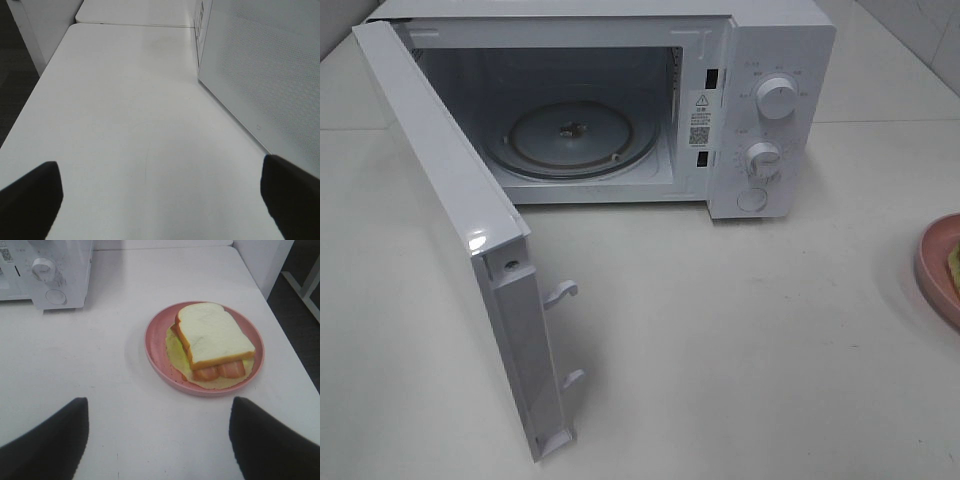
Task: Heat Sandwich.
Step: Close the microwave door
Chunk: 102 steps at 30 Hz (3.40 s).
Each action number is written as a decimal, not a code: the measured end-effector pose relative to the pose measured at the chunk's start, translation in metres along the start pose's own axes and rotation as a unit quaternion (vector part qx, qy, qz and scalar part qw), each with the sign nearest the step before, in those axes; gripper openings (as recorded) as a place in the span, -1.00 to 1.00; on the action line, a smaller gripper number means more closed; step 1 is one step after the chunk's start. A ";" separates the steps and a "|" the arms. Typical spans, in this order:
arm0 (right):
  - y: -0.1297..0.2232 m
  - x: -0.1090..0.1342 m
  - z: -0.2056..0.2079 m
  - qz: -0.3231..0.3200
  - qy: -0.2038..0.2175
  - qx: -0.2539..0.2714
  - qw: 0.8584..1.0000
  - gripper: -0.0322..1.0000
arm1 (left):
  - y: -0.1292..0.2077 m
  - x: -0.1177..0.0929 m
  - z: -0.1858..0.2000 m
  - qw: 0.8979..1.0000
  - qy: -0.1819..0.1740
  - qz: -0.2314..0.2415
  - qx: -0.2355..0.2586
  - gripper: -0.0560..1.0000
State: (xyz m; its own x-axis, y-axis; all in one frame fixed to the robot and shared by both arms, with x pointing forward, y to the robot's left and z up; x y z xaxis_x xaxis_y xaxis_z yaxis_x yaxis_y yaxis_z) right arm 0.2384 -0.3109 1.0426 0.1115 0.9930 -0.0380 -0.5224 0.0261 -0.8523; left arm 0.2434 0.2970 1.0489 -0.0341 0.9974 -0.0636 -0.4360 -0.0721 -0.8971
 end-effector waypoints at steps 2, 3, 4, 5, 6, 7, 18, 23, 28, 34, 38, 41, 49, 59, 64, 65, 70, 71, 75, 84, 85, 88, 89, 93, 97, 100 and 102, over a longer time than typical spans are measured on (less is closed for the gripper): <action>0.001 0.000 0.001 0.001 0.002 -0.003 1.000 0.53 | 0.000 0.000 0.000 1.000 0.000 0.000 0.000 0.98; 0.001 0.000 0.001 0.001 0.002 -0.003 1.000 0.53 | 0.000 0.000 0.000 1.000 0.000 0.000 0.000 0.98; 0.001 0.001 0.001 0.004 0.000 -0.002 1.000 0.53 | 0.000 0.000 0.000 1.000 0.000 0.000 0.000 0.98; 0.001 0.001 0.001 0.004 -0.001 -0.002 1.000 0.53 | 0.000 0.000 0.000 1.000 0.000 0.000 0.000 0.98; 0.001 0.001 0.001 0.004 -0.001 -0.002 1.000 0.53 | 0.000 0.000 0.000 1.000 0.000 0.000 0.000 0.98; 0.001 0.001 0.001 0.004 -0.001 -0.002 1.000 0.53 | 0.000 0.000 0.000 1.000 0.000 0.000 0.000 0.98; 0.001 0.001 0.001 0.004 -0.001 -0.001 1.000 0.53 | 0.000 0.000 0.000 1.000 0.000 0.000 0.000 0.98; 0.001 0.001 0.001 0.004 -0.001 -0.001 1.000 0.53 | 0.000 0.000 0.000 1.000 0.000 0.000 0.000 0.98; 0.001 0.001 0.001 0.004 -0.001 -0.001 1.000 0.53 | 0.000 0.000 0.000 1.000 0.000 0.000 0.000 0.98; 0.001 0.001 0.001 0.004 -0.001 -0.001 1.000 0.53 | 0.000 0.000 0.000 1.000 0.000 0.000 0.000 0.98; 0.001 0.001 0.001 0.004 -0.001 -0.001 1.000 0.53 | 0.000 0.000 0.000 1.000 0.000 0.000 0.000 0.98; 0.001 0.001 0.001 0.004 -0.001 -0.001 1.000 0.53 | 0.000 0.000 0.000 1.000 0.000 0.000 0.000 0.98; 0.001 0.001 0.000 0.014 -0.018 -0.002 1.000 0.53 | 0.000 0.000 0.000 1.000 0.000 0.000 0.000 0.98; 0.001 0.001 0.000 0.017 -0.024 -0.002 1.000 0.53 | -0.001 0.000 0.001 1.000 0.000 0.000 -0.003 0.98; 0.001 0.001 0.000 0.017 -0.024 -0.002 1.000 0.53 | -0.016 -0.001 -0.002 1.000 0.000 0.001 -0.017 0.98; 0.001 0.001 0.000 0.017 -0.024 -0.002 1.000 0.53 | -0.016 -0.001 -0.002 1.000 0.000 0.001 -0.017 0.98; 0.001 0.001 0.000 0.017 -0.024 -0.002 1.000 0.53 | -0.029 0.000 -0.017 1.000 -0.002 0.003 -0.006 0.95; 0.001 0.001 0.000 0.017 -0.024 -0.002 1.000 0.53 | -0.031 0.000 -0.021 1.000 -0.002 0.003 0.001 0.91; 0.001 0.001 0.000 0.017 -0.024 -0.002 1.000 0.53 | -0.038 0.000 -0.036 1.000 -0.004 0.005 0.022 0.66; 0.001 0.001 0.000 0.017 -0.024 -0.002 1.000 0.53 | -0.041 0.003 -0.074 0.999 -0.009 0.009 0.041 -0.36; 0.001 0.001 0.000 0.017 -0.024 -0.002 1.000 0.53 | -0.041 0.003 -0.074 0.999 -0.009 0.009 0.041 -0.36; 0.001 0.001 0.000 0.017 -0.024 -0.002 1.000 0.53 | -0.035 0.004 -0.092 0.999 -0.011 0.011 0.048 -0.77; 0.001 0.001 0.000 0.017 -0.024 -0.002 1.000 0.53 | -0.035 0.004 -0.092 0.999 -0.011 0.011 0.048 -0.77; 0.001 0.001 0.000 0.017 -0.024 -0.002 1.000 0.53 | -0.029 0.007 -0.115 0.999 -0.015 0.012 0.036 -0.88; 0.001 0.001 0.000 0.017 -0.024 -0.002 1.000 0.53 | -0.022 0.009 -0.134 1.000 -0.019 0.010 0.018 -0.89; 0.001 0.001 0.000 0.017 -0.024 -0.002 1.000 0.53 | -0.018 0.010 -0.142 1.000 -0.021 0.007 0.008 -0.89; 0.001 0.001 0.000 0.017 -0.024 -0.002 1.000 0.53 | -0.014 0.011 -0.154 1.000 -0.023 0.002 -0.010 -0.89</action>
State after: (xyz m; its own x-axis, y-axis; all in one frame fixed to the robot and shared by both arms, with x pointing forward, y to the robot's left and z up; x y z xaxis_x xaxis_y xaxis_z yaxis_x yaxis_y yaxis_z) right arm 0.2378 -0.3094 1.0416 0.0537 0.9977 -0.0413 -0.5223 -0.0072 -0.8527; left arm 0.3876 0.3096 0.9935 -0.0764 0.9960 -0.0472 -0.4171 -0.0749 -0.9057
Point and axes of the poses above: a point on each arm's last joint axis where the gripper is mounted, z pointing back along that axis away from the gripper, x along the wrist's bending axis when the last joint is at zero, y = z × x, the point moved 1 cm from there along -z, pointing out along that axis toward the gripper, and after that the axes turned 2 degrees about z, right-handed, at the moved point
